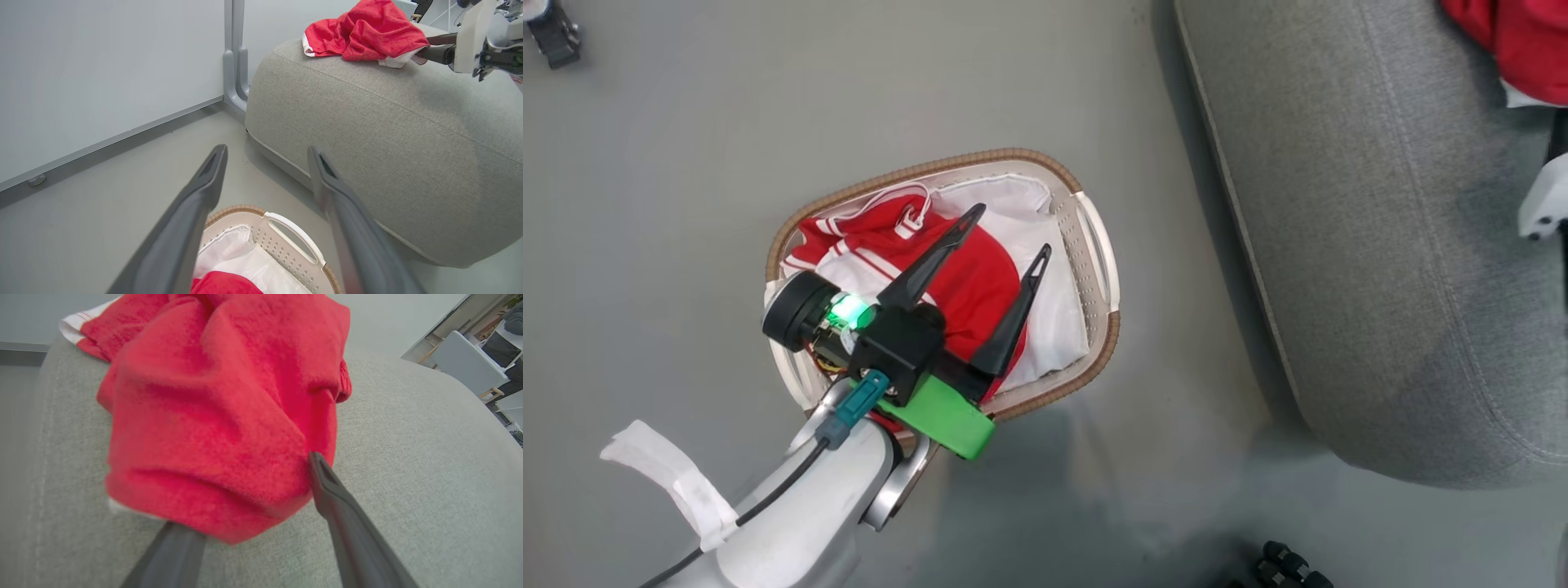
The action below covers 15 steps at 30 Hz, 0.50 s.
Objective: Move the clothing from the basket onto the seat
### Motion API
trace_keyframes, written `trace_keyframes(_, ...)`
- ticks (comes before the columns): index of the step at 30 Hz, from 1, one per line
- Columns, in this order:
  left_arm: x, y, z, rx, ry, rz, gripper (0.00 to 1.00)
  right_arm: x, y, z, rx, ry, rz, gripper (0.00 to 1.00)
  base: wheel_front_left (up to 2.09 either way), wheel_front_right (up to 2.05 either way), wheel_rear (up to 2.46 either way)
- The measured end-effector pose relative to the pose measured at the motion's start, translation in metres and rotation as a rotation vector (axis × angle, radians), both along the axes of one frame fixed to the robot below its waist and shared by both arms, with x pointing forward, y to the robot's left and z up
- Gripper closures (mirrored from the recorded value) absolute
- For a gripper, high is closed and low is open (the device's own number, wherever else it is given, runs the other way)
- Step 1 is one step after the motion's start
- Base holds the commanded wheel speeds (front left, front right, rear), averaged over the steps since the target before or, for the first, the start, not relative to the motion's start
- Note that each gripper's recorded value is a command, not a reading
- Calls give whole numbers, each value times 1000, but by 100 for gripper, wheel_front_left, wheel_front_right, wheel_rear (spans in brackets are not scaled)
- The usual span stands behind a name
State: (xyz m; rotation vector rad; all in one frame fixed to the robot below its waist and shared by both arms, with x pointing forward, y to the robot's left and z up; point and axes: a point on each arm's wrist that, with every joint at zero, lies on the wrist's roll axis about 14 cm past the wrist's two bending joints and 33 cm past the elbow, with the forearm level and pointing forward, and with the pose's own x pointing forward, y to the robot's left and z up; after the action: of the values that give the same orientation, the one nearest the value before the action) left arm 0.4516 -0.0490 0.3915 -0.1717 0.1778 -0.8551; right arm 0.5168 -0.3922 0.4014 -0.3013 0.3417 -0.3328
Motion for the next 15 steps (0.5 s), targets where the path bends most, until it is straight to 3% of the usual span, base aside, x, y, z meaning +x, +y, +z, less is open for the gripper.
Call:
trace_keyframes(8,-2,0,22,-21,-18,37,0,-37,14,13,27,-43,11,0,0,0,0)
trace_keyframes(15,-1,18,56,-58,-53,147,0,-57,20,36,20,-73,43,0,0,0,0)
